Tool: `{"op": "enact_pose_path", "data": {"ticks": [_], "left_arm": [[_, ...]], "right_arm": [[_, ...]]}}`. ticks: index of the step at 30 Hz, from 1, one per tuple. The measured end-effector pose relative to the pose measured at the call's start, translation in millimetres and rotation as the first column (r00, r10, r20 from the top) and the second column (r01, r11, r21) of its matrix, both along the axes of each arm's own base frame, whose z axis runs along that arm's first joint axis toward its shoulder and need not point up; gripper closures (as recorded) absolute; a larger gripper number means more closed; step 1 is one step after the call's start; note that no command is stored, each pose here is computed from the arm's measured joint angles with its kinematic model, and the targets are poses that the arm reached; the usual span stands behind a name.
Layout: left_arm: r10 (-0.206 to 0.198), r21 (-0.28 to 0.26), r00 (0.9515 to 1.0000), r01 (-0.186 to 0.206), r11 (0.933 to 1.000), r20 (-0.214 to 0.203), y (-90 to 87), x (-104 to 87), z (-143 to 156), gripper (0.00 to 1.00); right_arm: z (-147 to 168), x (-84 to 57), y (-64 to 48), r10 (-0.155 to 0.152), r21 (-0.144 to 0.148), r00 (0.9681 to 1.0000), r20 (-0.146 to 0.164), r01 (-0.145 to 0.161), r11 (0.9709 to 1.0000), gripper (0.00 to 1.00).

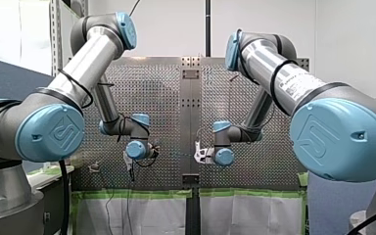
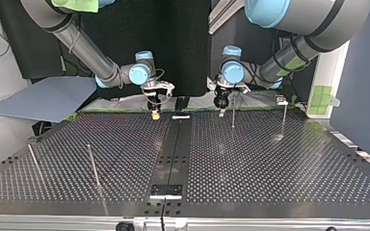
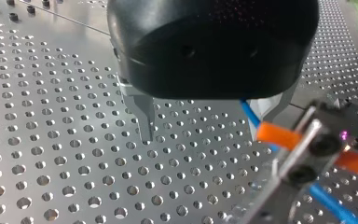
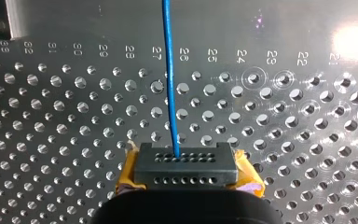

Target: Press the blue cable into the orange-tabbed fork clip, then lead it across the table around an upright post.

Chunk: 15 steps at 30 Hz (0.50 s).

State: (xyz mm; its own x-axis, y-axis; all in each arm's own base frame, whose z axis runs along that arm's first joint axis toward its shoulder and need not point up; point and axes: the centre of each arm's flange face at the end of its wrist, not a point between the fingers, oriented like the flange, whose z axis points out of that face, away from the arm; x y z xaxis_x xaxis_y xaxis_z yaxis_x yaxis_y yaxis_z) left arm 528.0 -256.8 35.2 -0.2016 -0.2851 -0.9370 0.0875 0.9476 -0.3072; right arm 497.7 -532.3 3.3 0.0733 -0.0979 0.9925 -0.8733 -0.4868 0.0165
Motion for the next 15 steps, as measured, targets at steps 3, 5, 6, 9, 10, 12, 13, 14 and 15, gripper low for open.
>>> {"op": "enact_pose_path", "data": {"ticks": [3, 5, 6, 9, 10, 12, 13, 14, 15], "left_arm": [[-0.001, 0.016, 1.0000, 0.001, 0.9999, 0.003, 0.1, 0.3, 0.3, 0.19], [-0.001, 0.028, 1.0000, 0.001, 0.9996, 0.009, 0.2, 0.8, 0.6, 0.35], [-0.001, 0.034, 0.9999, 0.000, 0.9994, 0.012, 0.3, 1.1, 0.9, 0.35], [0.007, 0.055, 0.9994, -0.009, 0.9985, 0.033, 0.8, 3.1, 2.3, 0.56], [0.010, 0.062, 0.9992, -0.012, 0.9980, 0.038, 0.8, 3.5, 2.7, 0.67], [0.012, 0.080, 0.9990, -0.016, 0.9967, 0.043, 0.6, 3.5, 3.0, 0.79], [0.012, 0.088, 0.9989, -0.016, 0.9960, 0.044, 0.6, 3.4, 3.0, 0.96], [0.012, 0.097, 0.9989, -0.016, 0.9951, 0.045, 0.4, 3.2, 3.0, 1.00], [0.011, 0.103, 0.9989, -0.015, 0.9946, 0.046, 0.3, 3.1, 2.9, 1.00]], "right_arm": [[-0.1, -0.1, 0.0, 0.000, 0.000, 1.0000, 0.000, 0.000, 1.0000, 1.00], [-0.1, -0.1, 0.0, 0.000, 0.001, 1.0000, 0.000, 0.000, 1.0000, 1.00], [-0.1, -0.1, 0.0, 0.000, 0.000, 1.0000, 0.000, 0.000, 1.0000, 1.00], [-0.1, 0.0, 0.0, 0.000, 0.000, 1.0000, -0.001, 0.000, 1.0000, 1.00], [-0.2, -0.1, 0.0, 0.001, 0.000, 1.0000, -0.001, -0.001, 1.0000, 1.00], [-0.3, -0.2, 0.0, 0.001, 0.000, 1.0000, -0.002, -0.001, 1.0000, 1.00], [-0.4, -0.2, 0.0, 0.001, 0.000, 1.0000, -0.002, -0.001, 1.0000, 1.00], [-0.4, -0.2, 0.0, 0.001, 0.000, 1.0000, -0.002, -0.001, 1.0000, 1.00], [-0.4, -0.1, 0.0, 0.001, 0.000, 1.0000, -0.002, -0.001, 1.0000, 1.00]]}}
